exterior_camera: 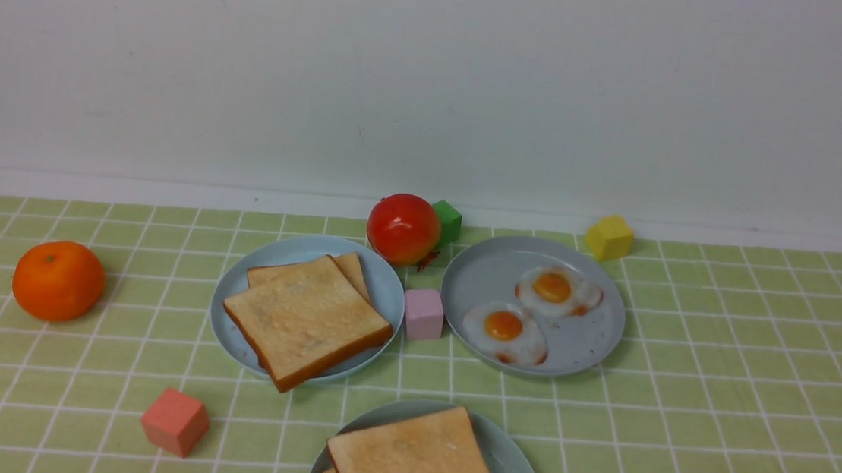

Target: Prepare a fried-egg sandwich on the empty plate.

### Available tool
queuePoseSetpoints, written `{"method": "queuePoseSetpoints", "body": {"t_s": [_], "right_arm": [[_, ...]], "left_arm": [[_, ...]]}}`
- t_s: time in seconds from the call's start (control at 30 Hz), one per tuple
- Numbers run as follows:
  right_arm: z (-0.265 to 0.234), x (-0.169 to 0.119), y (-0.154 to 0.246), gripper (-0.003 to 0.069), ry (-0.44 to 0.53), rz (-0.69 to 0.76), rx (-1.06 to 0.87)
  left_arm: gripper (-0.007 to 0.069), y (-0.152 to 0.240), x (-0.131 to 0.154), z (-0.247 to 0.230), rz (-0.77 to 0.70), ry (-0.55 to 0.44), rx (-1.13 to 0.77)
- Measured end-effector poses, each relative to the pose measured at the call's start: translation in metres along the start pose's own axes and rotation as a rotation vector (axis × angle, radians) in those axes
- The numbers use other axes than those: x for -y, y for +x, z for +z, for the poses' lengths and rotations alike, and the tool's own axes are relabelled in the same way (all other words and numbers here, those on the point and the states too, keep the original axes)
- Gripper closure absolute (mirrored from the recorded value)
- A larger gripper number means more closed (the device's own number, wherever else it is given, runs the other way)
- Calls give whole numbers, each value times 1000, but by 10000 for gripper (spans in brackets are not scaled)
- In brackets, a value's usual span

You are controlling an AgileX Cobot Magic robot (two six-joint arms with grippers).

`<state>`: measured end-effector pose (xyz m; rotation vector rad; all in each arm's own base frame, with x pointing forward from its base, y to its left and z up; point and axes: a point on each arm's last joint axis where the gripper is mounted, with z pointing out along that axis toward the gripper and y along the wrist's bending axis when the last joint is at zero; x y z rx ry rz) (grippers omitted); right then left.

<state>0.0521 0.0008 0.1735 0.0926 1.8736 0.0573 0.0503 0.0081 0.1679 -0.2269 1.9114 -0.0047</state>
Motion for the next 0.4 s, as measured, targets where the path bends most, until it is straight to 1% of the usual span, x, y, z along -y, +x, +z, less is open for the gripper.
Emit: {"method": "queuePoseSetpoints", "body": {"t_s": [0.4], "right_arm": [[0, 0, 0, 419, 0, 0, 1]], "left_arm": [[589, 0, 0, 0, 0, 0, 0]]}}
